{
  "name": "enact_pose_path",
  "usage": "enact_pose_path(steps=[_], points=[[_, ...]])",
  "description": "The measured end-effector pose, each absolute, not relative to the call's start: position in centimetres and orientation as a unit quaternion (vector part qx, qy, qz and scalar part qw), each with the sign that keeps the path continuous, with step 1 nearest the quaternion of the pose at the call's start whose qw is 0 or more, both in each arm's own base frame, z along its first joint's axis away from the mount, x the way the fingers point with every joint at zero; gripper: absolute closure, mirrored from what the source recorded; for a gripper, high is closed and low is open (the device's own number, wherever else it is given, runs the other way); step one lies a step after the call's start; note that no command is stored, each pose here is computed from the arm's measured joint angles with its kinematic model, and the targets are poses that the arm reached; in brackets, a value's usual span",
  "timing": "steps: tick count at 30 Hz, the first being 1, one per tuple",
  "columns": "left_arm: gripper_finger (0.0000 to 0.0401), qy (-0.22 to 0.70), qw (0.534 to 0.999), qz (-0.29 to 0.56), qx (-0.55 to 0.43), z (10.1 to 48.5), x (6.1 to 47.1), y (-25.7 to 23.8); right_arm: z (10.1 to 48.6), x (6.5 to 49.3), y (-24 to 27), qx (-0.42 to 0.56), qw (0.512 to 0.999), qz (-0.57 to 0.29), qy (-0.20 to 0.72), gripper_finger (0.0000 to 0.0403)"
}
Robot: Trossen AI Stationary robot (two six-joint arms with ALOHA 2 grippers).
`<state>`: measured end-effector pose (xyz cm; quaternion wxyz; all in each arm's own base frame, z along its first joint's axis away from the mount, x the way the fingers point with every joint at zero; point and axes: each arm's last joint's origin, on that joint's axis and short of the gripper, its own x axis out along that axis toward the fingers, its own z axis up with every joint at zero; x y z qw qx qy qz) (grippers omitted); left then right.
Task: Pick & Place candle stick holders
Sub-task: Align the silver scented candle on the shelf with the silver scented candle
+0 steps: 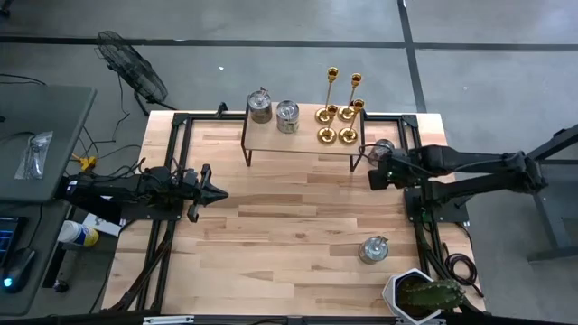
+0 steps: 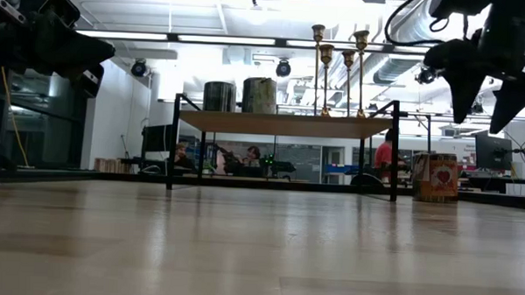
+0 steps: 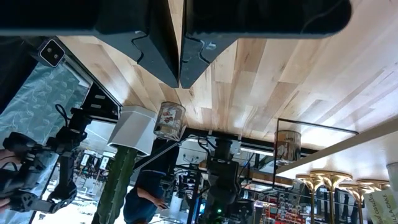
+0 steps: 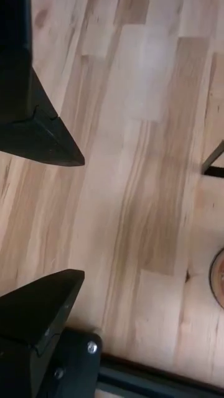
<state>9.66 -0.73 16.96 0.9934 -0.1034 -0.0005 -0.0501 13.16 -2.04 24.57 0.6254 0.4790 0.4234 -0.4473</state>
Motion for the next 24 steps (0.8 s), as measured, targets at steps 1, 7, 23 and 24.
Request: enact_pose_path(steps=[1, 7, 23, 24], points=[[0.0389, -0.001, 0.993, -0.050, -0.103, 17.0, 9.7, -0.7, 24.6, 13.2, -2.1, 0.480, 0.625, -0.447, 0.423, 0.0125], [0.0389, -0.001, 0.993, -0.050, -0.103, 17.0, 9.7, -0.7, 24.4, 13.3, -2.6, 0.457, 0.635, -0.438, 0.442, 0.0125], [0.0389, -0.001, 0.993, -0.050, -0.103, 17.0, 9.7, -0.7, 26.0, 15.7, -4.0, 0.214, 0.701, -0.359, 0.578, 0.0125], [0.0389, 0.000, 0.993, -0.050, -0.103, 17.0, 9.7, -0.7, 26.0, 15.7, -3.9, 0.190, 0.707, -0.339, 0.591, 0.0125]])
